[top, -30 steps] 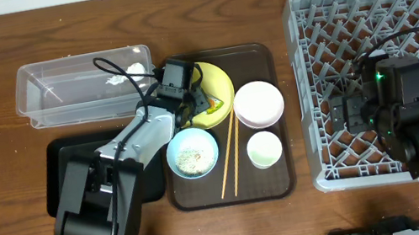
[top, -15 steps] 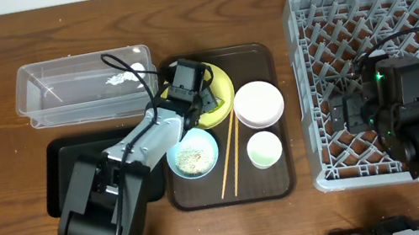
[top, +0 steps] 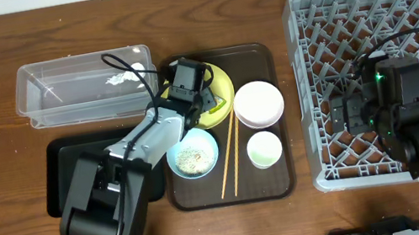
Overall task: Sort waste into correct bins and load items into the dishwasher rack
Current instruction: 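Lift the wrapper with the left gripper and drop it into the clear bin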
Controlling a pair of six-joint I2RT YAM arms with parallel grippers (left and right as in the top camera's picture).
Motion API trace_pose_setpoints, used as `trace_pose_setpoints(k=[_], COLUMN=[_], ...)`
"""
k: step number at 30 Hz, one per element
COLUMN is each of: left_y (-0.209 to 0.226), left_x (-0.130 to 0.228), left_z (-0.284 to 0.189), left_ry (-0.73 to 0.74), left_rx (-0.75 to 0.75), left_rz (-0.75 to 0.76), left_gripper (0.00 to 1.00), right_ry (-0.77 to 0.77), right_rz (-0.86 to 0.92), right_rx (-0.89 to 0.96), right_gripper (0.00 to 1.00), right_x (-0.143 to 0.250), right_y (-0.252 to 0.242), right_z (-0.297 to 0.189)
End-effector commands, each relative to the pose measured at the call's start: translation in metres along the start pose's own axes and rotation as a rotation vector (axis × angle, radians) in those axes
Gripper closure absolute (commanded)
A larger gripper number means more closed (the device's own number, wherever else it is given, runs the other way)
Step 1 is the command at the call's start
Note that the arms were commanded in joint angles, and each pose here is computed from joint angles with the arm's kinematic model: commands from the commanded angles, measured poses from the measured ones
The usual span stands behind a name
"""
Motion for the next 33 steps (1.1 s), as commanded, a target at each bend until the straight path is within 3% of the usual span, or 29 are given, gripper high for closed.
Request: trace_pose_setpoints(k=[1, 6, 11, 13, 24, 28, 33], left_y=[0.006, 0.009, 0.004, 0.001, -0.035, -0.024, 0.025], left_x=[0.006, 0.015, 0.011, 0.006, -0.042, -0.081, -0.131], left_z=[0.012, 0.02, 0.015, 0.009, -0.073, -0.104, -0.113], left_ry=[0.022, 0.068, 0.052, 0.035, -0.13, -0.226, -0.322], left_rx=[-0.028, -0.029, -0.011, 0.001, 0.167, 0.197, 0.134], left_rz=[-0.001, 0.0, -0.002, 0.011, 0.074, -0.001, -0.194], left_gripper=[0.52, 0.53, 0.88, 0.94, 0.94, 0.94, 0.94], right_ry=[-0.018, -0.015, -0.014, -0.014, -0.011, -0.01, -0.01], right_rz=[0.018, 0.018, 0.018, 0.018, 0.018, 0.018, 0.018], right_rx=[0.004, 0.003, 0.003, 0.003, 0.002, 0.002, 0.002], right_gripper=[0.01, 0.01, 0.01, 0.01, 0.01, 0.01, 0.01], right_x=[-0.005, -0.005, -0.004, -0.005, -0.004, -0.004, -0.004], right_y=[-0.002, -0.002, -0.002, -0.002, -0.002, -0.002, -0.002], right_z=[-0.005, -0.005, -0.005, -0.005, -0.005, -0.005, -0.005])
Point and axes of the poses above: each gripper's point midway between its finger pads, its own z axis out along the fingers, its own y axis along the line the jaws close on, x = y × z, the point moved 3 cm from there along -z, back along the fingers, and after that the axes turned 14 degrees about -z, right-handed, at the moved point
